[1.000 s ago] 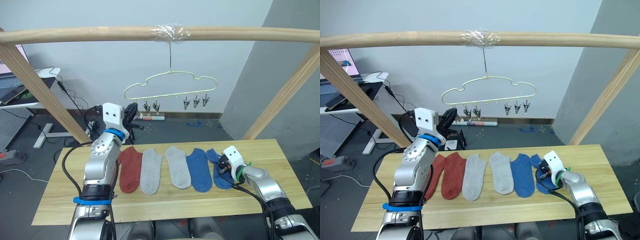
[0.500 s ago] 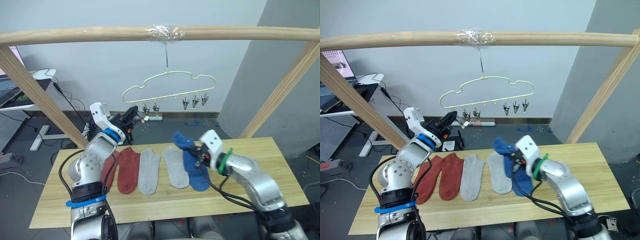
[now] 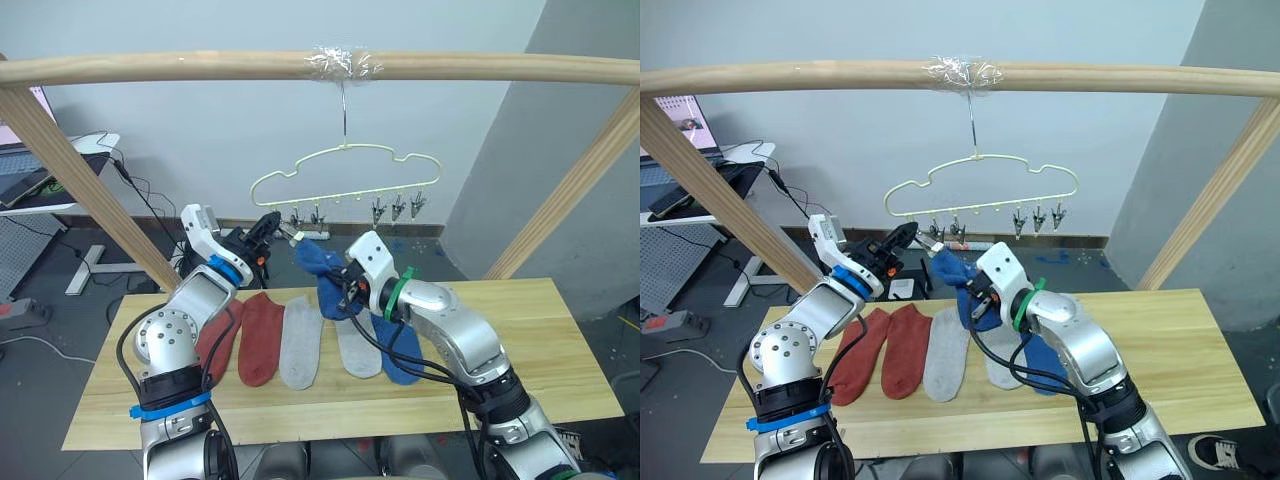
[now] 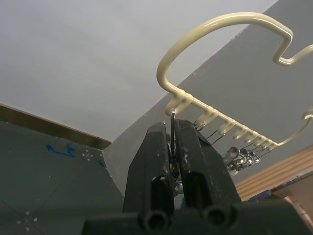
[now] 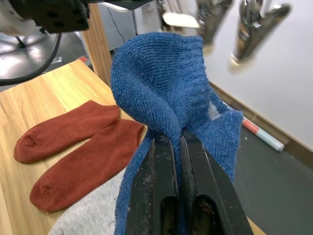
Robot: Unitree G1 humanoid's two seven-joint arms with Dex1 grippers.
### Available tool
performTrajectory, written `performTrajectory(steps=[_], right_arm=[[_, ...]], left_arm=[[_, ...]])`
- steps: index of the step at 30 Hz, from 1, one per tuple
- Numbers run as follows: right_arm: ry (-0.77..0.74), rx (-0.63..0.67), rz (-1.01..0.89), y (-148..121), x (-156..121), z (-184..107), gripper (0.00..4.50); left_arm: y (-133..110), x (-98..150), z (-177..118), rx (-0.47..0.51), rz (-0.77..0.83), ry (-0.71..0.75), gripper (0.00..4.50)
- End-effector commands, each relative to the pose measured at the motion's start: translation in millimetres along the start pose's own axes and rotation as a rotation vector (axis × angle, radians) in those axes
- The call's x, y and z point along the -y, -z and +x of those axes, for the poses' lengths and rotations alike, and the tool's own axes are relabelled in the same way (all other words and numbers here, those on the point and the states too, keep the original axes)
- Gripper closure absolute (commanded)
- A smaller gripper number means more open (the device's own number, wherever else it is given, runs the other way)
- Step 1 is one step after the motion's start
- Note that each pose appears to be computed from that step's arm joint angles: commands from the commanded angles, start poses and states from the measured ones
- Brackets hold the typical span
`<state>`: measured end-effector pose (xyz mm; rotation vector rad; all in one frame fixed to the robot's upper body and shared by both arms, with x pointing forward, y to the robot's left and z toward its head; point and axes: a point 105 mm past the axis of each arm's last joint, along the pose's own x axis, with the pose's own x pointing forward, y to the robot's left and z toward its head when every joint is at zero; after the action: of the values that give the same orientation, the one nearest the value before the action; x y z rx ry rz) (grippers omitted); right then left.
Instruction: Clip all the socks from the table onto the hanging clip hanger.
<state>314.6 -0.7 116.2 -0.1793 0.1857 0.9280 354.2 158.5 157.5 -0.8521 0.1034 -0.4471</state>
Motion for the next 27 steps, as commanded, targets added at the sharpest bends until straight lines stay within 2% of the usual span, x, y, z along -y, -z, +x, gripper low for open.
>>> performTrajectory(steps=[1,11,27], right_arm=[[-0.024,0.064,-0.041,-19.4,-5.2,4.0,4.44],[-0.03,0.118,-0.034,-37.0,-7.4,16.0,4.44],[-0.023,0.128,-0.036,-39.5,-4.9,19.4,4.44]], left_arm=[[-6.2,9.1,-2.4,0.022,0.022,0.03,4.5],[-6.5,6.6,-4.5,0.023,0.019,0.028,4.5],[-5.2,10.7,-4.6,0.01,0.057,0.047,4.5]])
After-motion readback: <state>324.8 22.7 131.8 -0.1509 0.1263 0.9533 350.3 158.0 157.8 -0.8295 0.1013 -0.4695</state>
